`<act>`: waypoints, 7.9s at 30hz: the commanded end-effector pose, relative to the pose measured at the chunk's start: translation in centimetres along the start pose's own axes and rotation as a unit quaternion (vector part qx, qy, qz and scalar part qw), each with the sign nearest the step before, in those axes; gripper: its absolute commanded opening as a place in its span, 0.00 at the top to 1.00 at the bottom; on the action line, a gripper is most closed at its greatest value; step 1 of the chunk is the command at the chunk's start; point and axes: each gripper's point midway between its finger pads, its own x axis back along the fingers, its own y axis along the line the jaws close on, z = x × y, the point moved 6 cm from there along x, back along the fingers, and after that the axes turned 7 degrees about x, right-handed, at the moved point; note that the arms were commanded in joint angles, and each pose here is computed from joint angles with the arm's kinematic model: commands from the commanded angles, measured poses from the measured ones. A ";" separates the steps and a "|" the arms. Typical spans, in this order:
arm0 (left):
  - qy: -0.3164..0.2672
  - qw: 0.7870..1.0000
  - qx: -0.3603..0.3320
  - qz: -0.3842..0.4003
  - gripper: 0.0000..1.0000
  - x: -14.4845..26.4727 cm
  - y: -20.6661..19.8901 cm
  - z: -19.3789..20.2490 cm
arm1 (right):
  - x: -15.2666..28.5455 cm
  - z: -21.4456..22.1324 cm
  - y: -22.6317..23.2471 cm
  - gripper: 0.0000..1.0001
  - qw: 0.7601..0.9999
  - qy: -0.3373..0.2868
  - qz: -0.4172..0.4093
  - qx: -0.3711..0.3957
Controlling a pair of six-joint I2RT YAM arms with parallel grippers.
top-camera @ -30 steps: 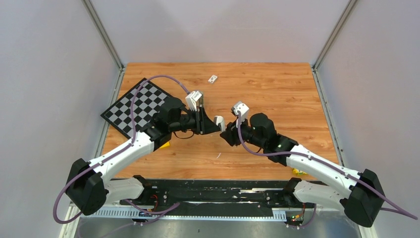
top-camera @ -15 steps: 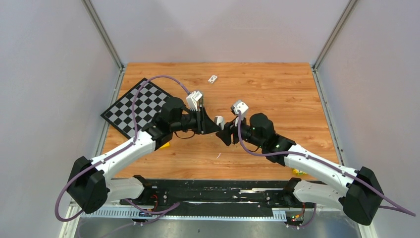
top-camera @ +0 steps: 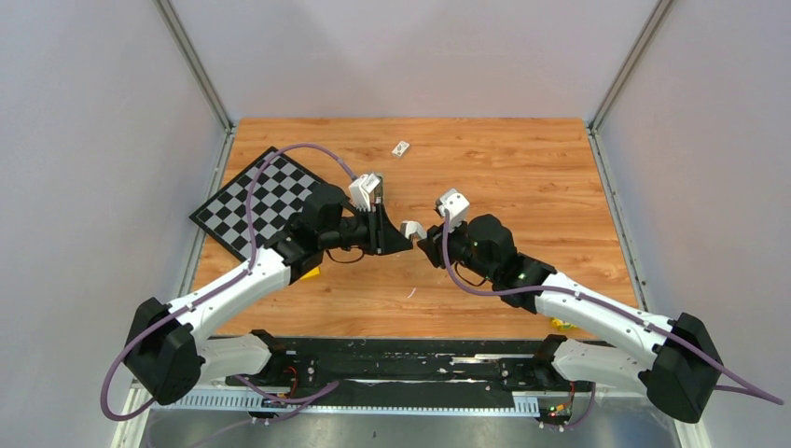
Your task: Load the staples into the stapler
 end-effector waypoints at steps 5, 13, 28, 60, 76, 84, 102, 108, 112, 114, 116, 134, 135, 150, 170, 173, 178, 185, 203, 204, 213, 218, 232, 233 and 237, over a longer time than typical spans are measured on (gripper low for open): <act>0.054 0.999 0.002 -0.003 1.00 1.1 0.1 1.8 | 0.2 -1.0 -1.9 0.65 0.996 -0.020 0.064 0.060; 0.094 0.996 0.005 -0.003 1.00 1.2 0.5 2.8 | 0.3 -1.8 -2.7 0.65 0.991 -0.036 0.074 0.109; 0.135 0.990 -0.006 -0.029 1.00 1.4 1.6 3.5 | -0.3 -2.3 -3.5 0.63 0.985 -0.026 0.058 0.162; -0.041 0.988 -0.040 0.143 1.00 3.5 -4.0 -1.7 | 3.4 -8.5 2.7 0.19 0.882 -0.229 -0.152 -0.382; -0.030 0.978 -0.050 0.203 1.00 4.8 -5.4 -0.7 | 2.8 -10.5 4.1 0.44 0.867 -0.247 -0.234 -0.363; -0.028 0.978 -0.050 0.201 1.00 4.7 -5.2 -0.6 | 2.6 -10.6 4.3 0.76 0.864 -0.255 -0.246 -0.358; -0.045 0.989 -0.137 -0.043 0.00 6.5 -0.5 -0.9 | 1.6 -3.5 -5.0 0.85 0.961 -0.039 0.111 -0.250; -0.048 0.974 -0.176 -0.137 0.00 8.1 1.0 -1.5 | -0.4 1.9 -8.6 0.87 0.948 0.137 0.244 -0.153; -0.056 0.968 -0.182 -0.166 0.00 8.6 1.8 -1.4 | -1.7 4.8 -10.2 0.85 0.920 0.212 0.302 -0.133; -0.052 0.967 -0.185 -0.169 0.00 8.7 2.0 -1.2 | -2.6 6.2 -10.8 0.84 0.909 0.237 0.314 -0.140; -0.051 0.965 -0.186 -0.176 0.00 8.8 2.1 -1.3 | -3.4 7.6 -11.3 0.84 0.897 0.261 0.325 -0.148; -0.078 0.946 -0.177 -0.261 0.00 9.9 3.6 -2.1 | -5.7 12.7 -12.4 0.72 0.866 0.308 0.341 -0.198; -0.082 0.942 -0.175 -0.273 0.00 10.0 3.8 -2.2 | -5.8 12.6 -12.3 0.69 0.867 0.308 0.339 -0.199; -0.123 0.921 -0.178 -0.324 0.00 5.5 2.7 -10.2 | -2.3 8.9 -11.0 0.30 0.893 0.273 0.298 -0.200; -0.070 0.909 -0.199 -0.360 0.07 -13.8 18.8 -25.4 | 4.4 0.3 -8.4 0.00 0.950 0.081 0.213 -0.213; -0.082 0.911 -0.190 -0.356 0.09 -15.5 20.9 -25.5 | 3.9 0.1 -8.4 0.00 0.951 0.086 0.207 -0.212; -0.087 0.914 -0.189 -0.349 0.13 -17.5 23.6 -24.9 | 3.2 0.0 -8.5 0.01 0.950 0.096 0.206 -0.212; -0.092 0.924 -0.181 -0.324 0.16 -20.1 25.9 -24.4 | 3.1 -0.9 -8.8 0.01 0.951 0.092 0.209 -0.208; -0.123 0.941 -0.114 -0.293 0.33 -20.6 27.1 -25.1 | 4.9 -3.2 -8.9 0.01 0.954 0.054 0.219 -0.199; -0.123 0.942 -0.111 -0.293 0.33 -20.6 27.1 -25.1 | 5.0 -3.3 -8.9 0.01 0.954 0.054 0.218 -0.200; -0.128 0.932 -0.108 -0.321 0.35 -20.7 26.8 -24.7 | 5.8 -3.4 -8.8 0.01 0.953 0.043 0.224 -0.198; -0.133 0.923 -0.102 -0.347 0.38 -20.6 26.7 -24.4 | 6.2 -3.4 -8.8 0.01 0.954 0.040 0.227 -0.194; -0.167 0.913 -0.037 -0.369 0.50 -21.2 27.6 -23.8 | 7.6 -3.9 -9.1 0.00 0.954 0.024 0.241 -0.175; -0.169 0.914 -0.035 -0.368 0.51 -21.3 27.5 -23.9 | 7.7 -3.9 -9.2 0.00 0.954 0.023 0.243 -0.174; -0.170 0.913 -0.027 -0.370 0.52 -21.6 27.5 -23.6 | 8.1 -4.0 -9.3 0.00 0.954 0.018 0.247 -0.170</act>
